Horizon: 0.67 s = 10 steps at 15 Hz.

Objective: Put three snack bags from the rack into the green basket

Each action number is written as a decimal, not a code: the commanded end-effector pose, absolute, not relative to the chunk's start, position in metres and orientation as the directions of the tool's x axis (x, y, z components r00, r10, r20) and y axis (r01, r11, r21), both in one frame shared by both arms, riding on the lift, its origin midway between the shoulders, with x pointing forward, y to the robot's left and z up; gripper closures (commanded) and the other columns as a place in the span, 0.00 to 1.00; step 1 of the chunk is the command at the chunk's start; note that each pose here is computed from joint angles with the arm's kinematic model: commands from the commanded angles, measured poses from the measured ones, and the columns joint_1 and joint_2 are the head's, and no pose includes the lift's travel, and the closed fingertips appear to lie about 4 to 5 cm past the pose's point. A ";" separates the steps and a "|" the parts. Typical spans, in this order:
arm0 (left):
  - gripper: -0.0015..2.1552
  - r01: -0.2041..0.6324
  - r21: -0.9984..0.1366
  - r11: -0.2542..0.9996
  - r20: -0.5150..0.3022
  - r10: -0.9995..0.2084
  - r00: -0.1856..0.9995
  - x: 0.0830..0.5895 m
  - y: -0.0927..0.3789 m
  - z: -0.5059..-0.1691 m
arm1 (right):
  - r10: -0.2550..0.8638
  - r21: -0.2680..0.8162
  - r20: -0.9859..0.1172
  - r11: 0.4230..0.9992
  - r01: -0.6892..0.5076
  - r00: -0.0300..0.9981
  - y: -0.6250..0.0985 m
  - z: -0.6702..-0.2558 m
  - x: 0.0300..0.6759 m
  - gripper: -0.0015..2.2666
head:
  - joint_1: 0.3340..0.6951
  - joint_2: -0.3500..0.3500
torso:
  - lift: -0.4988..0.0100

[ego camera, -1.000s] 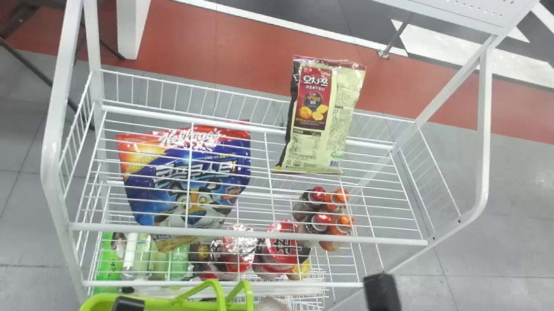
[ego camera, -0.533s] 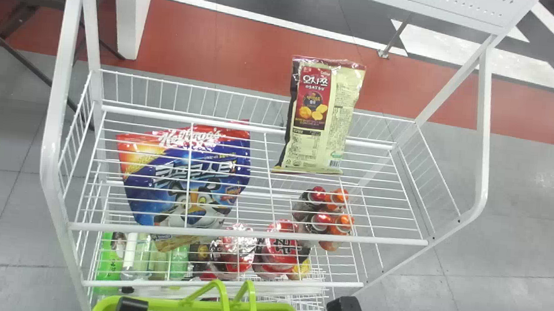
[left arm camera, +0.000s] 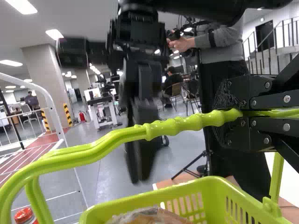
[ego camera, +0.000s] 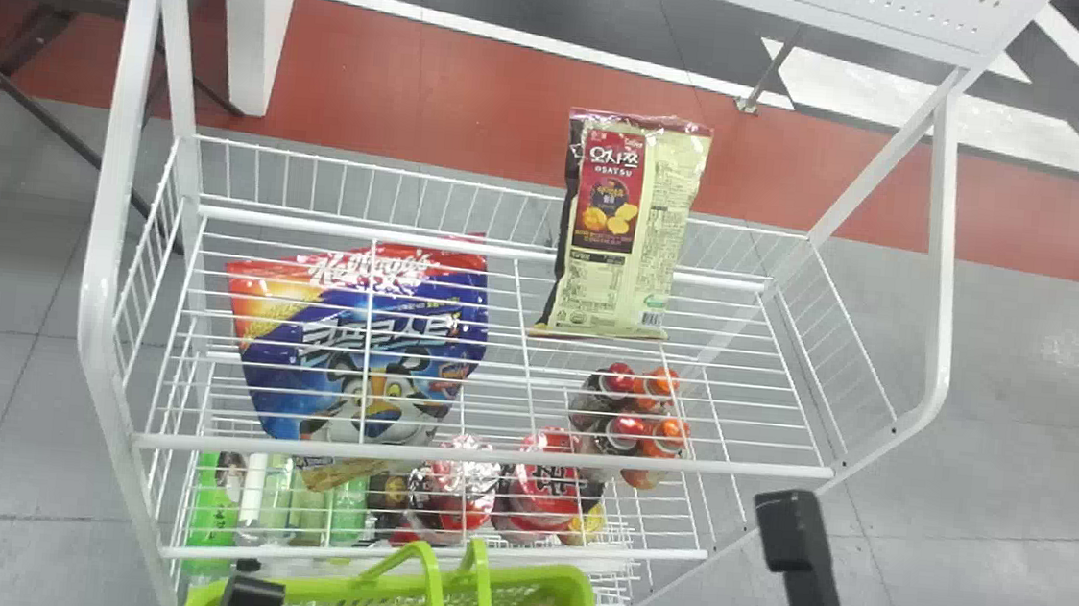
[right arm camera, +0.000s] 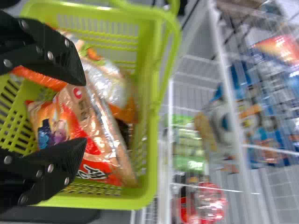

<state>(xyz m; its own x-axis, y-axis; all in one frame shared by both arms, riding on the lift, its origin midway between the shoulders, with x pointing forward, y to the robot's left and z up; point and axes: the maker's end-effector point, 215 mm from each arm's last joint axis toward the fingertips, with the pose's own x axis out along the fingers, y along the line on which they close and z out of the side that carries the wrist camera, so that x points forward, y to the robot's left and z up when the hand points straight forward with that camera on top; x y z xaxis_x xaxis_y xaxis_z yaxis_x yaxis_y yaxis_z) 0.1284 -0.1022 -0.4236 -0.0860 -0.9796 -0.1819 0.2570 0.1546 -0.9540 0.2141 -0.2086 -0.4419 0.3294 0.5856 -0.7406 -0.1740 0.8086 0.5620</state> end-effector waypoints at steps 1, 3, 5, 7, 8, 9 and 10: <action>0.59 0.260 -0.953 0.158 -0.183 -0.980 -0.076 0.131 -0.102 -0.425 | 0.605 0.558 -0.640 0.790 -0.256 0.474 -0.197 -0.417 0.246 0.04 | 1.00 0.00 | 0.98; 0.59 0.260 -0.952 0.162 -0.185 -0.980 -0.069 0.133 -0.101 -0.427 | 0.592 0.493 -0.526 0.797 -0.349 0.610 -0.185 -0.391 0.285 0.05 | 1.00 0.00 | 0.98; 0.59 0.259 -0.952 0.163 -0.186 -0.980 -0.068 0.133 -0.101 -0.427 | 0.499 0.325 -0.365 0.859 -0.395 0.786 -0.183 -0.357 0.333 0.05 | 1.00 0.00 | 0.98; 0.59 0.258 -0.953 0.161 -0.184 -0.980 -0.070 0.132 -0.101 -0.427 | 0.431 0.225 -0.203 0.895 -0.386 0.879 -0.183 -0.325 0.357 0.05 | 1.00 0.00 | 0.98; 0.59 0.259 -0.952 0.162 -0.185 -0.980 -0.067 0.133 -0.101 -0.428 | 0.408 0.192 -0.144 0.905 -0.379 0.902 -0.181 -0.316 0.360 0.05 | 1.00 0.00 | 0.98; 0.59 0.259 -0.953 0.159 -0.182 -0.981 -0.068 0.133 -0.101 -0.428 | 0.385 0.163 -0.088 0.915 -0.368 0.919 -0.183 -0.307 0.361 0.05 | 1.00 0.00 | 0.98; 0.59 0.255 -0.954 0.159 -0.182 -0.981 -0.068 0.133 -0.100 -0.428 | 0.354 0.132 -0.032 0.929 -0.347 0.935 -0.188 -0.301 0.362 0.05 | 1.00 0.00 | 0.98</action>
<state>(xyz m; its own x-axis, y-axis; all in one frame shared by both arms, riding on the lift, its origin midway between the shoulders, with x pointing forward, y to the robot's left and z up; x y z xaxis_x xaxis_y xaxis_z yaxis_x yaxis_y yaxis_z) 0.1325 -0.1001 -0.4282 -0.0700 -0.9804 -0.1842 0.2581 0.1606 -0.9527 0.3629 -0.1879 -0.3129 0.9196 0.3751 -0.1170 -0.3530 0.9195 0.1731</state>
